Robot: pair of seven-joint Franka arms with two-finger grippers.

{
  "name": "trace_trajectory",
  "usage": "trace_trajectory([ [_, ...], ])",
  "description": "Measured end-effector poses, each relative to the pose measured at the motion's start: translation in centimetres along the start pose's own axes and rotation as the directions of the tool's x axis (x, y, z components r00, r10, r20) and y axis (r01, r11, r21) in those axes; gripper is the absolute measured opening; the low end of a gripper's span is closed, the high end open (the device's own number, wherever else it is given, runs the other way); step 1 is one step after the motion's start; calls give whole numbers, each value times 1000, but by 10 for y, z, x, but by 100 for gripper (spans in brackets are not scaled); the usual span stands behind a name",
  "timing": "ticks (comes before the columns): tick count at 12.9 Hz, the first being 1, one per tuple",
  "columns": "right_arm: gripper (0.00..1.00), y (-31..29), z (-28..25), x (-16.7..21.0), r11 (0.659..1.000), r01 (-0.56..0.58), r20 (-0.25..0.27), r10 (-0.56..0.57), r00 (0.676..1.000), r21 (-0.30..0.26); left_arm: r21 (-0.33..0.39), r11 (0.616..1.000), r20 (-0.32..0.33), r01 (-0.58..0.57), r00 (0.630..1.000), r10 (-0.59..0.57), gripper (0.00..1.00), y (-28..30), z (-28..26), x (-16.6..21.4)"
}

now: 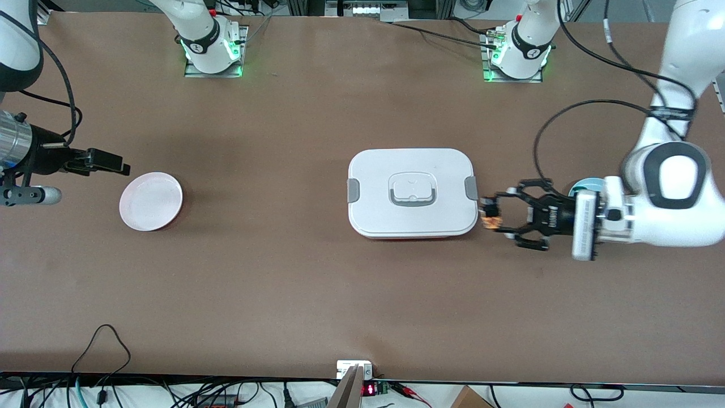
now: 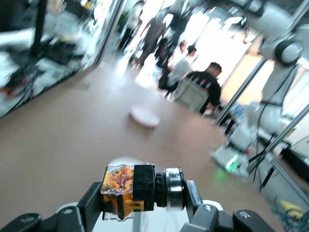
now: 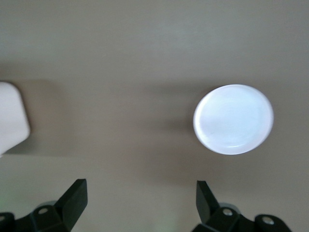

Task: Transfer orange switch to right arm and place
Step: 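Lift the orange switch and carry it over the white box, then reach the right gripper toward the orange switch held by the left gripper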

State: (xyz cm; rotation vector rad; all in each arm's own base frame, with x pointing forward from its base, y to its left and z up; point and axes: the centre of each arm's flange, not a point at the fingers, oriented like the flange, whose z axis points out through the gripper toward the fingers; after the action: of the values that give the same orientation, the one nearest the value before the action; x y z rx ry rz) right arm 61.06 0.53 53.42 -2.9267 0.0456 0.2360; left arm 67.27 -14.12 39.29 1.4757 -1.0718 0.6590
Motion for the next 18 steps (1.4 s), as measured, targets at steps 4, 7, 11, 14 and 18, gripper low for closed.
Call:
trace_trajectory([
  [4,100,-29,2,-6,971,9,54,-22,998,239,-26,984,-215,-178,962,168,73,29,163,76],
  [7,100,-56,-4,-7,889,14,59,-46,997,457,64,977,-288,-204,934,214,73,50,210,125],
  [11,100,-75,25,-3,666,-84,154,-48,987,741,160,970,-300,-183,927,224,73,75,265,148],
  [14,100,-74,53,4,507,-184,231,-31,973,842,207,962,-285,-178,930,234,73,90,294,154],
  [18,100,-91,46,7,361,-322,343,7,939,875,234,957,-275,-171,932,234,73,94,306,153],
])
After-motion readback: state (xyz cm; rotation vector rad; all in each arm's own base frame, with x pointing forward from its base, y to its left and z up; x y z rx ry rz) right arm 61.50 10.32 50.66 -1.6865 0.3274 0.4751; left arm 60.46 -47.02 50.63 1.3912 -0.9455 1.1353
